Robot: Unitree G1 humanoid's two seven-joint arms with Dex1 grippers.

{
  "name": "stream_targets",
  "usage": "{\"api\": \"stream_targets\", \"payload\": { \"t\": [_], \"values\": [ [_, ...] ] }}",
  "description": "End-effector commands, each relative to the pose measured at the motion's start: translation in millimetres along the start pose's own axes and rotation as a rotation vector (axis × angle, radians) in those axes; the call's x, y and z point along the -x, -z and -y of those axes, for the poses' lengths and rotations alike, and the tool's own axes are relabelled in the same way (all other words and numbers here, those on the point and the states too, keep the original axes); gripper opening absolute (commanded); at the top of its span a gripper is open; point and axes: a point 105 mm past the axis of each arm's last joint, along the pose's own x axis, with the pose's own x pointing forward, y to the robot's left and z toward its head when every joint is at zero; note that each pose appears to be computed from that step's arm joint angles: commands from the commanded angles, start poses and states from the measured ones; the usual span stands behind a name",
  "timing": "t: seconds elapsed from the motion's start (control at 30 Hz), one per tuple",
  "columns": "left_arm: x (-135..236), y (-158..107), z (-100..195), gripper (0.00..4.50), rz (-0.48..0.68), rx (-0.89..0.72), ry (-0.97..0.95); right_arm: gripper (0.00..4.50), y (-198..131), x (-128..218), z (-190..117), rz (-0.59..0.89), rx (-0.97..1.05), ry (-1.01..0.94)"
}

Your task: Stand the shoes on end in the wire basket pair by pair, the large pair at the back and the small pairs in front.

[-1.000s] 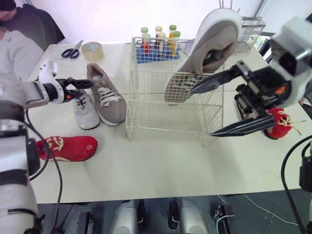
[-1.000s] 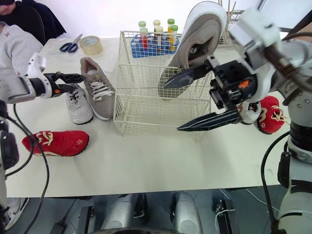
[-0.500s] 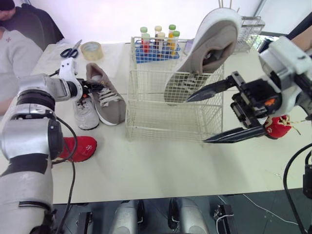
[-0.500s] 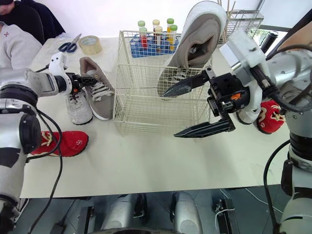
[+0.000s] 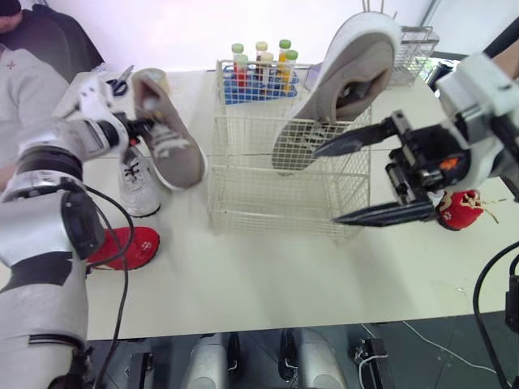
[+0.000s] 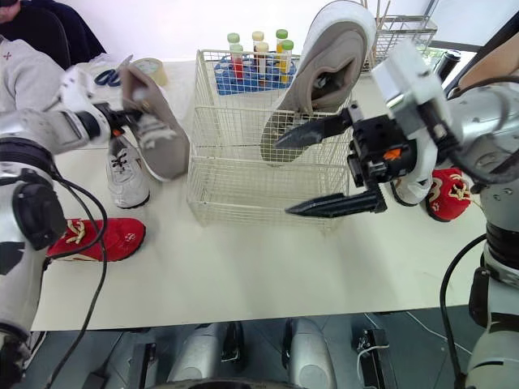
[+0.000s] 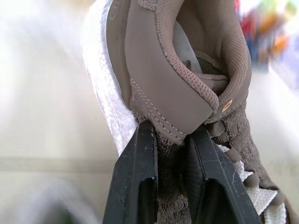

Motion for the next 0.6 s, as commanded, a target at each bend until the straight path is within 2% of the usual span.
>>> {"api": "stream_targets", "payload": {
  "t": [0.03, 0.1, 0.17, 0.27, 0.43, 0.6],
  "values": [
    [45.8, -104.6, 28.8, 0.20, 0.419, -0.137, 0.108, 4.50, -9.1, 10.5, 2.8, 0.037, -0.010, 0.098],
    [64.5, -125.2, 49.4, 0.20, 0.536, -0.200, 0.156, 4.50, -8.4, 11.7, 3.4, 0.048, -0.033, 0.125],
    [83.0, -139.6, 86.1, 0.20, 0.666, -0.260, 0.267, 4.50, -6.9, 12.4, 4.9, 0.047, -0.048, 0.144],
    [97.0, -137.6, 144.2, 0.20, 0.813, -0.362, 0.443, 4.50, -3.1, 17.7, 10.1, 0.004, -0.060, 0.183],
    [85.6, -99.7, 197.3, 0.20, 0.859, -0.481, 0.622, 4.50, 1.7, 37.8, 11.2, -0.099, -0.087, 0.280],
    [71.5, -76.6, 221.0, 0.20, 0.864, -0.474, 0.698, 4.50, -6.7, 54.6, 2.7, -0.090, -0.129, 0.370]
  ]
}}
